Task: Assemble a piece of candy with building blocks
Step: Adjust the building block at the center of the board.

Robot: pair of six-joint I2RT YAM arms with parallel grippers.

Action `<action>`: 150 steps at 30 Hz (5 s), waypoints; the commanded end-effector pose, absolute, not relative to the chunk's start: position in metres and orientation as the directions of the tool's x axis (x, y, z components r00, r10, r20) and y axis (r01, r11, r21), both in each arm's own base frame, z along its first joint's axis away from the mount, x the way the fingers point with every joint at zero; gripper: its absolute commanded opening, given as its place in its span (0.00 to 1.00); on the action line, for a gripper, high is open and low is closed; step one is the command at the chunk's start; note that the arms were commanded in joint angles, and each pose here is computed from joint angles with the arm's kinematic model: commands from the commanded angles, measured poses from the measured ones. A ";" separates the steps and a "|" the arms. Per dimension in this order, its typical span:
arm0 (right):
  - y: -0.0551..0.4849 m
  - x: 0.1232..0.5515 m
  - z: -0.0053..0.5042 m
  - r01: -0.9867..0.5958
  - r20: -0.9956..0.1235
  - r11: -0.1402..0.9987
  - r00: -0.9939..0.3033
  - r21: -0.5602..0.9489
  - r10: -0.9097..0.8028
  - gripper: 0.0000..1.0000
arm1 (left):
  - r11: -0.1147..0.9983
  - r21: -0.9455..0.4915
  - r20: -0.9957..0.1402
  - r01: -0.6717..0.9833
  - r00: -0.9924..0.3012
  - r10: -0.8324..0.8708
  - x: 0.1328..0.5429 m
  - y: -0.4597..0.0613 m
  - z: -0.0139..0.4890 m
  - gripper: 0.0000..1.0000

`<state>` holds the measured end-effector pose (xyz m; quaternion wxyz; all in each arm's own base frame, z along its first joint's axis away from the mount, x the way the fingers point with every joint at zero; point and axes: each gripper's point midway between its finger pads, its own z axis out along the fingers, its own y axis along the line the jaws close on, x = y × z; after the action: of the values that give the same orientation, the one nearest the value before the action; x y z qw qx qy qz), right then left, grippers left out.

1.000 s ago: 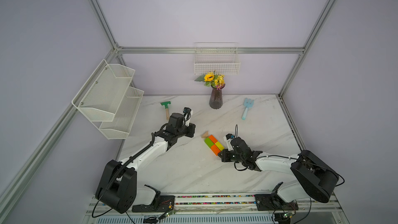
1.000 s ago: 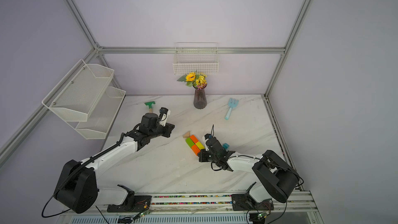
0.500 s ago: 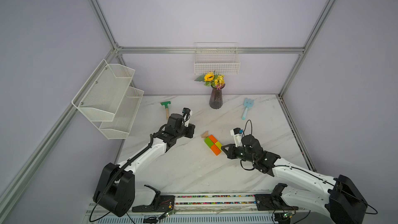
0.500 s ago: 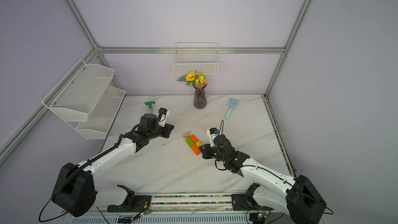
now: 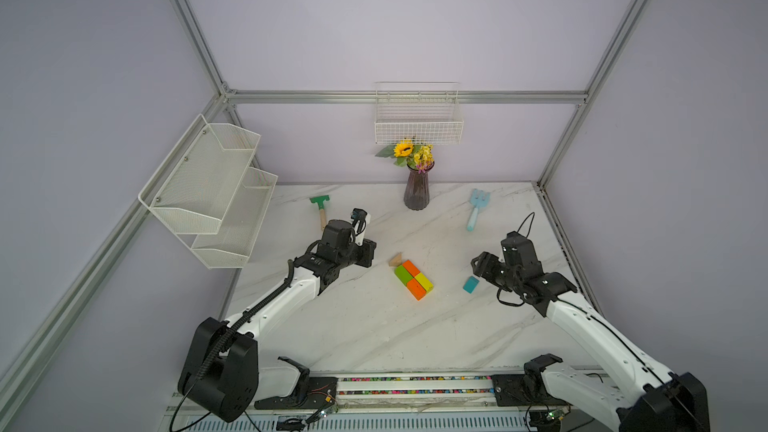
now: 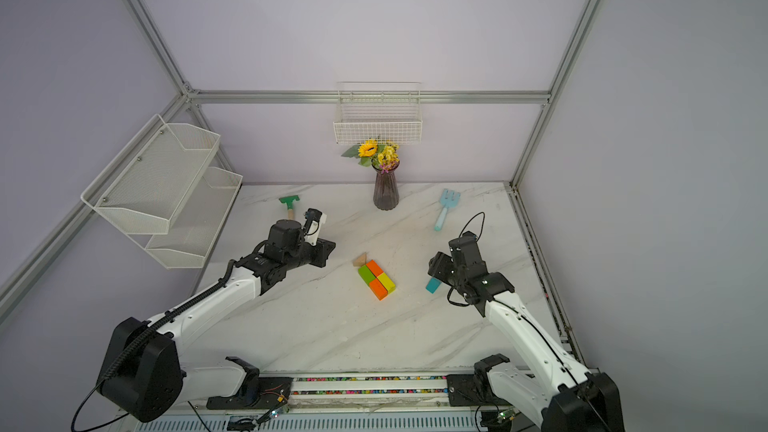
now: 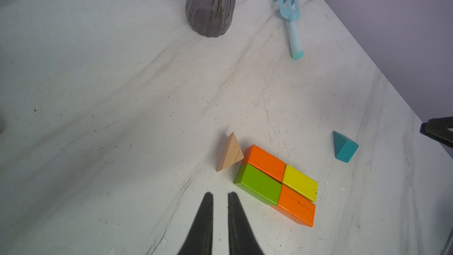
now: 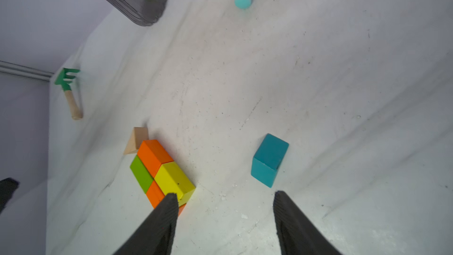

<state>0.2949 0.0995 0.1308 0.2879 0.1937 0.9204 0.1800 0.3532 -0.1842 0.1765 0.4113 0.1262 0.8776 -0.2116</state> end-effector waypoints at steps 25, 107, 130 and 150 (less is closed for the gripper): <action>0.096 0.318 0.043 0.280 -0.259 0.936 -0.908 0.214 0.331 0.56 | 0.861 -0.294 -0.767 0.415 -0.639 0.046 0.347 -0.189 0.167 0.16; 0.222 0.266 0.260 -0.523 -0.521 0.148 -0.852 0.839 -0.054 0.00 | 0.385 0.510 -0.854 0.769 0.399 0.334 0.239 -0.352 0.290 0.69; 0.226 0.255 0.267 -0.544 -0.539 0.117 -0.839 0.831 -0.077 0.00 | 0.405 0.488 -0.867 0.773 0.373 0.332 0.253 -0.366 0.280 0.97; 0.229 0.253 0.259 -0.530 -0.523 0.130 -0.848 0.838 -0.082 0.00 | 0.396 0.484 -0.863 0.781 0.349 0.367 0.256 -0.367 0.271 0.52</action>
<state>0.2567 0.2268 0.2538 0.1742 -0.1985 0.7345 0.6251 0.2553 -0.3633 0.2617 0.6250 0.5296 0.5510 -0.1592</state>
